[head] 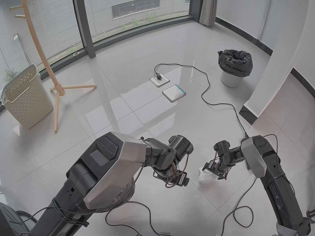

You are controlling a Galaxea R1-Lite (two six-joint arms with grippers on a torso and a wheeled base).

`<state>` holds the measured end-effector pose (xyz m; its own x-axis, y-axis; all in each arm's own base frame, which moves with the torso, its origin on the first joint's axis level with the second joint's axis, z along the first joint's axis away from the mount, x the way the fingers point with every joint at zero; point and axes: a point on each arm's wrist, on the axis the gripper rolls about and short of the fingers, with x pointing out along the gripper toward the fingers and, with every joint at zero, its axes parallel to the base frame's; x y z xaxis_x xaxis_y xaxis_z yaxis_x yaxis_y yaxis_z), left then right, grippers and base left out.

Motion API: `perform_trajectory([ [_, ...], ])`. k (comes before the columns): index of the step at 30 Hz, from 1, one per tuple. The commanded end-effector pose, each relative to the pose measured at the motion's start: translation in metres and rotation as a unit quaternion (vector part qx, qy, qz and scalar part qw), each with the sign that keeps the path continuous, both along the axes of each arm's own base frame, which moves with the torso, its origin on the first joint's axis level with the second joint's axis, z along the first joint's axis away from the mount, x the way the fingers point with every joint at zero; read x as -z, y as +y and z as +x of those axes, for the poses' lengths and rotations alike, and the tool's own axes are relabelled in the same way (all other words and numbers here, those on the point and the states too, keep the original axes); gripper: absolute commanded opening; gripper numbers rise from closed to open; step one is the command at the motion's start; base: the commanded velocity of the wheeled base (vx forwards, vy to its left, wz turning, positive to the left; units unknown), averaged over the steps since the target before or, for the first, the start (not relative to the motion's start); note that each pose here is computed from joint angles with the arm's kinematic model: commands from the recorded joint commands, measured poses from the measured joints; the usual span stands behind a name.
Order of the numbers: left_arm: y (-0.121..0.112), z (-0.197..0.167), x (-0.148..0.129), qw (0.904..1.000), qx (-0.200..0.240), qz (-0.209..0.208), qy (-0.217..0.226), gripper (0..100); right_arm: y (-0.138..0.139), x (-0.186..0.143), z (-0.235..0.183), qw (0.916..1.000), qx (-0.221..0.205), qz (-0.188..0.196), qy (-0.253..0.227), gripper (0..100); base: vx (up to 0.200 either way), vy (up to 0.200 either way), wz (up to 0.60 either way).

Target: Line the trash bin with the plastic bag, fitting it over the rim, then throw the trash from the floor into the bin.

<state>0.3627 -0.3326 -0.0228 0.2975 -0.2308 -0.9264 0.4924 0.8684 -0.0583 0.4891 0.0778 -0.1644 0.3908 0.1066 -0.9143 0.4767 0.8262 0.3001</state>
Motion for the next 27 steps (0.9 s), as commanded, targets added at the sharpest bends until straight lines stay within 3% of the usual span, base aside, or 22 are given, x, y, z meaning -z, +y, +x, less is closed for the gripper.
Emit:
perform_trajectory([
  [1, -0.001, -0.001, 0.000, 1.0000, 0.001, 0.000, 0.000, 100, 0.006, 0.008, -0.004, 0.9999, -0.004, -0.004, 0.009, 100, 0.000, 0.000, 0.00],
  [10, -0.003, -0.003, -0.003, 1.0000, 0.003, 0.000, -0.004, 100, 0.010, 0.039, -0.016, 0.9992, -0.009, -0.009, 0.039, 100, 0.000, 0.000, 0.00],
  [11, -0.003, -0.003, -0.003, 1.0000, 0.003, 0.000, -0.004, 100, 0.009, 0.039, -0.017, 0.9991, -0.008, -0.010, 0.039, 0, 0.000, 0.000, 0.00],
  [27, 0.002, 0.002, -0.007, 1.0000, 0.003, -0.003, -0.007, 100, 0.005, 0.025, -0.010, 0.9986, -0.029, -0.038, 0.021, 0, 0.000, 0.000, 0.00],
])
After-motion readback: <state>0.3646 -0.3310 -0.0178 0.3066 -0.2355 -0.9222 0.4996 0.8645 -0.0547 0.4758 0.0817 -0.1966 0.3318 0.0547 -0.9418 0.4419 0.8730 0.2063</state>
